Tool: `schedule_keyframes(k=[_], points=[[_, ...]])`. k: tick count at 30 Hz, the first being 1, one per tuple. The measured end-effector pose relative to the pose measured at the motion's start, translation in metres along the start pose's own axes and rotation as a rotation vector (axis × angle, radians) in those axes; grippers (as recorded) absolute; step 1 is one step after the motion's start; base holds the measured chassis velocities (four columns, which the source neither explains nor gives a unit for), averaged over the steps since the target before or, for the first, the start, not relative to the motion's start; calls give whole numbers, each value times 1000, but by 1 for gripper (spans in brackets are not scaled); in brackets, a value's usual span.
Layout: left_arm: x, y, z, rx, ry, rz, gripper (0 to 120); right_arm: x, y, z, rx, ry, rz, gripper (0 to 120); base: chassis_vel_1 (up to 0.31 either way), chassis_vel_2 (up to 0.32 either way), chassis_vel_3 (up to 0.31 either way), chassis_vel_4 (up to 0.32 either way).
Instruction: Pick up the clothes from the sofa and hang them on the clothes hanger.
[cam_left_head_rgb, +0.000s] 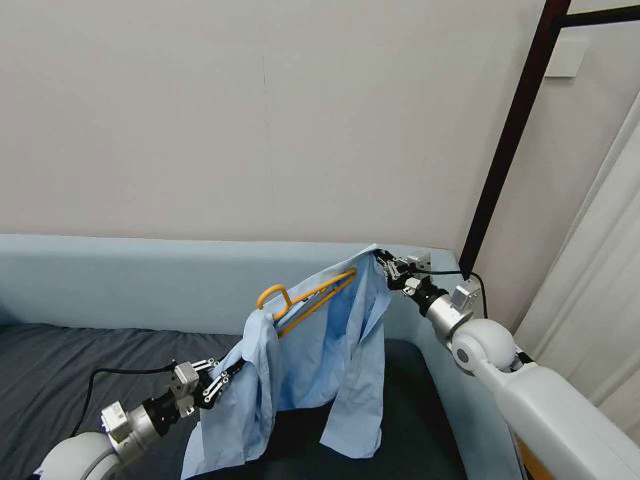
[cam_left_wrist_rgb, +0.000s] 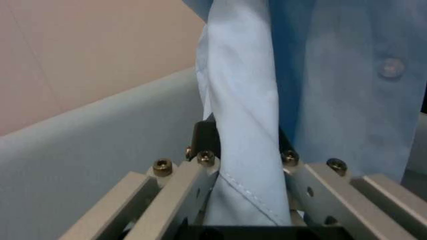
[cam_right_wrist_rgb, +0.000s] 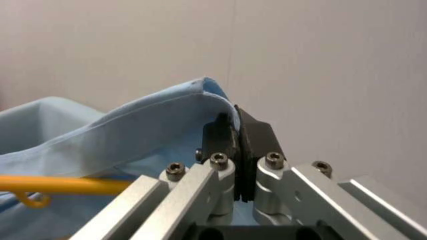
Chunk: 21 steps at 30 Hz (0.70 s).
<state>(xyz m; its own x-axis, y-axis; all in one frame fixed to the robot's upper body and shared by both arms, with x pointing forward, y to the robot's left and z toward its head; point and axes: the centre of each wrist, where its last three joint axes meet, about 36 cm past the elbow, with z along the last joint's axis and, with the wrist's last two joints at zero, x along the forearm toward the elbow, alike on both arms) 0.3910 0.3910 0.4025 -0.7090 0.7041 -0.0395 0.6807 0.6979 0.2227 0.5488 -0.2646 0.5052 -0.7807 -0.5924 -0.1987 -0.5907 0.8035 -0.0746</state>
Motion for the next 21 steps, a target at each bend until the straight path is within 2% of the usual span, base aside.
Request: schedule_keyframes(k=[6,10,12,16,21], points=[[1,2,-1,-9,18,-1,7,4,3,-17,29,-79,-109,0,0,0,0,0],[0,0,-1,0,31,1,7,5,27,-28,-61,-157,-226,0,0,0,0,0],[-1,0,-1,1,31,2,7,5,31,-29,-81,-165,-239,0,0,0,0,0],[-3,-5,-2,9,37,17,7,4,64,-31,-187,-183,-330,0,0,0,0,0],[-3,-10,-2,21,44,67,7,-5,77,-25,-161,-163,-311,0,0,0,0,0]])
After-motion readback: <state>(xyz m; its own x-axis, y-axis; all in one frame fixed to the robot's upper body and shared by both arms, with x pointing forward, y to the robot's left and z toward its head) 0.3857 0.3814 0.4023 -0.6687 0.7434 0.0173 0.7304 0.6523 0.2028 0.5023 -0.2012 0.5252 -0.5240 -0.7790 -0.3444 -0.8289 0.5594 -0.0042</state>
